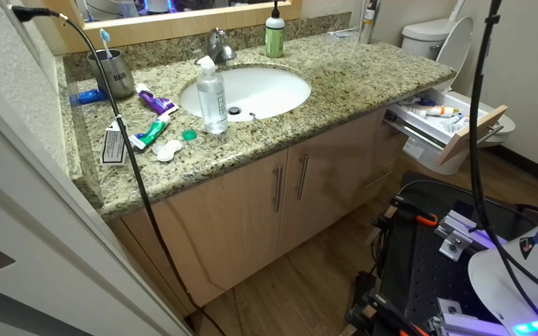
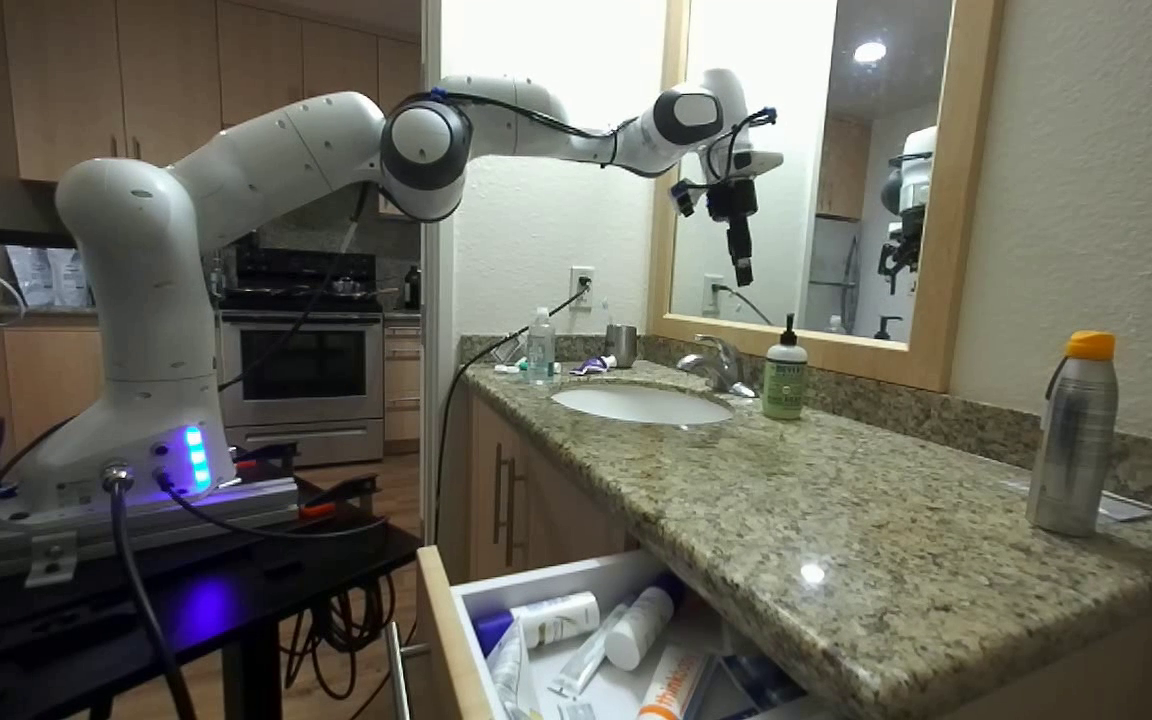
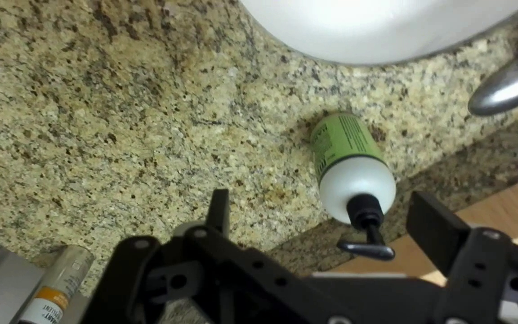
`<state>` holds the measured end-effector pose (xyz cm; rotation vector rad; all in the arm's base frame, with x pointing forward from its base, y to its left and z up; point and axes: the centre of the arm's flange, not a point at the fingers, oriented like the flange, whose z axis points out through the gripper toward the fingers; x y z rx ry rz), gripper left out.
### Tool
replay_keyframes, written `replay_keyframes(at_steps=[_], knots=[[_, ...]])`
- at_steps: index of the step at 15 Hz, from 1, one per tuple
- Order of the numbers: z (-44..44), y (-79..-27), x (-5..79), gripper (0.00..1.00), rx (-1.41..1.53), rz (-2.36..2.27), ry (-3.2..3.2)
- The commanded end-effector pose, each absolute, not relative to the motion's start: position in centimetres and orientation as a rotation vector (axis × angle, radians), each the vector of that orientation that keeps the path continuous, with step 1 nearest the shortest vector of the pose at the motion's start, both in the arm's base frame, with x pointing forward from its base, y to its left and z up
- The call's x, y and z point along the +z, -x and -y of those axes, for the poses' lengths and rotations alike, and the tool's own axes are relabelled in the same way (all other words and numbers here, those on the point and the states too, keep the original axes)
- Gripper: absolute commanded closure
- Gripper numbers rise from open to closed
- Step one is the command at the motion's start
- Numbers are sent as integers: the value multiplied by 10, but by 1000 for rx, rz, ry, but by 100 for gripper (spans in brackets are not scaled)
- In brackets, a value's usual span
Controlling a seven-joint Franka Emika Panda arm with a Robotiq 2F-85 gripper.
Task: Put the white tube in the open drawer then move the green bottle from the right to the left of the sink
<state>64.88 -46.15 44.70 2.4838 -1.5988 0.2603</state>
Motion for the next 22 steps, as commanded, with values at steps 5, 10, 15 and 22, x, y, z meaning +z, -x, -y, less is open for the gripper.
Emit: replay_keyframes(at_steps=[5,10,15,22], knots=[[492,-693,446,0,136,1302,-2463],[472,-728,459,0,211,1411,-2386],[431,-672,438,0,243,1417,-2392],[459,-690,430,0,88,1011,-2731]])
